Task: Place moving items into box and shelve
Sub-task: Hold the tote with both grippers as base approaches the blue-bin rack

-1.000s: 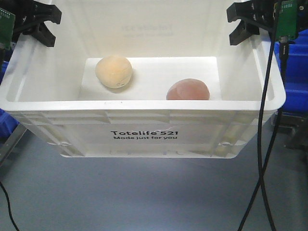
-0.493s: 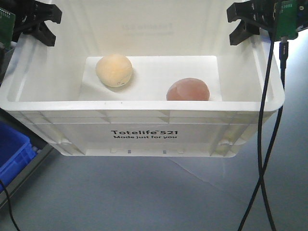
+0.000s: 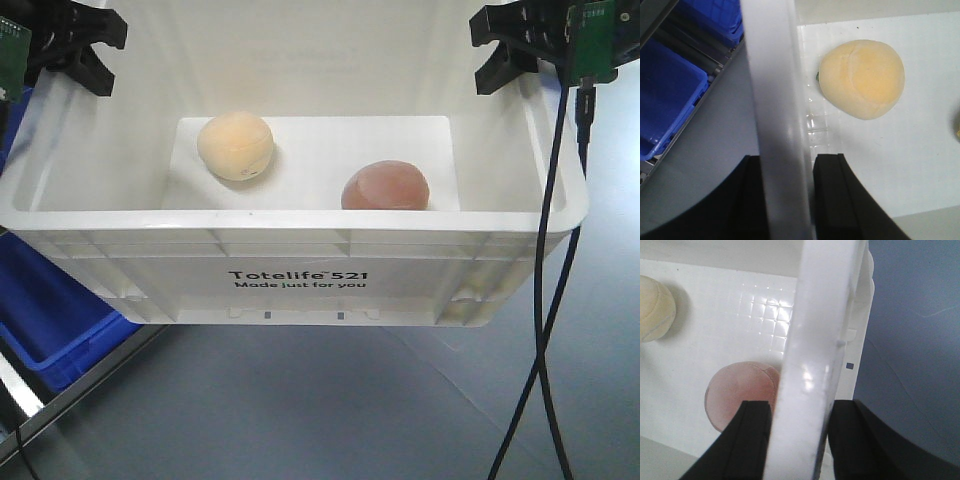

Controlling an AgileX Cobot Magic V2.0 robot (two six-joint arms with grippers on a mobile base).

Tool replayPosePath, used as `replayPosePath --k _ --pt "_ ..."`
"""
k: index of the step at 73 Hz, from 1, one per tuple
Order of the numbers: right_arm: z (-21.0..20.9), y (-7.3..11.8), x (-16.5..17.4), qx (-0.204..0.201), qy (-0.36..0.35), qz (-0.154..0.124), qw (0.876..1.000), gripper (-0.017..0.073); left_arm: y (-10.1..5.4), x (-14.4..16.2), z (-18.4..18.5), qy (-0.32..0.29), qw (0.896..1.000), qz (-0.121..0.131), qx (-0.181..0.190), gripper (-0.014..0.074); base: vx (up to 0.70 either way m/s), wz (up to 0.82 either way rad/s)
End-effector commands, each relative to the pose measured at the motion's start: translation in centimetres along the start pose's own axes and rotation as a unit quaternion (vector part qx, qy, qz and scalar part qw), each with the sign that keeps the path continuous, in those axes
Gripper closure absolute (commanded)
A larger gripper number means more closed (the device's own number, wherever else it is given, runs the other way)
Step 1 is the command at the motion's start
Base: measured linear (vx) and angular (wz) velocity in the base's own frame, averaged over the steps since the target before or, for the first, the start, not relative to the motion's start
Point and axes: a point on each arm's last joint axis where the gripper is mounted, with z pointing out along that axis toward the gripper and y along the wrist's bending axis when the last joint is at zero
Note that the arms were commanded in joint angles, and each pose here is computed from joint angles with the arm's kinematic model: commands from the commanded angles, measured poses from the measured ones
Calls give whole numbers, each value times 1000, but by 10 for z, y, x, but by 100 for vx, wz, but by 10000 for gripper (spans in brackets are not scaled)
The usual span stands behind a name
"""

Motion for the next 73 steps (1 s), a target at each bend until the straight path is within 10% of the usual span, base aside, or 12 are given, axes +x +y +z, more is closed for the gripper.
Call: replayPosePath --k 1,73 --pt "-36 20 -11 -64 -103 -2 993 570 -19 -7 -35 -90 994 -3 67 610 5 33" --pt "-36 20 -11 -64 -103 -2 993 570 -19 -7 -35 -90 994 -3 67 610 -7 38"
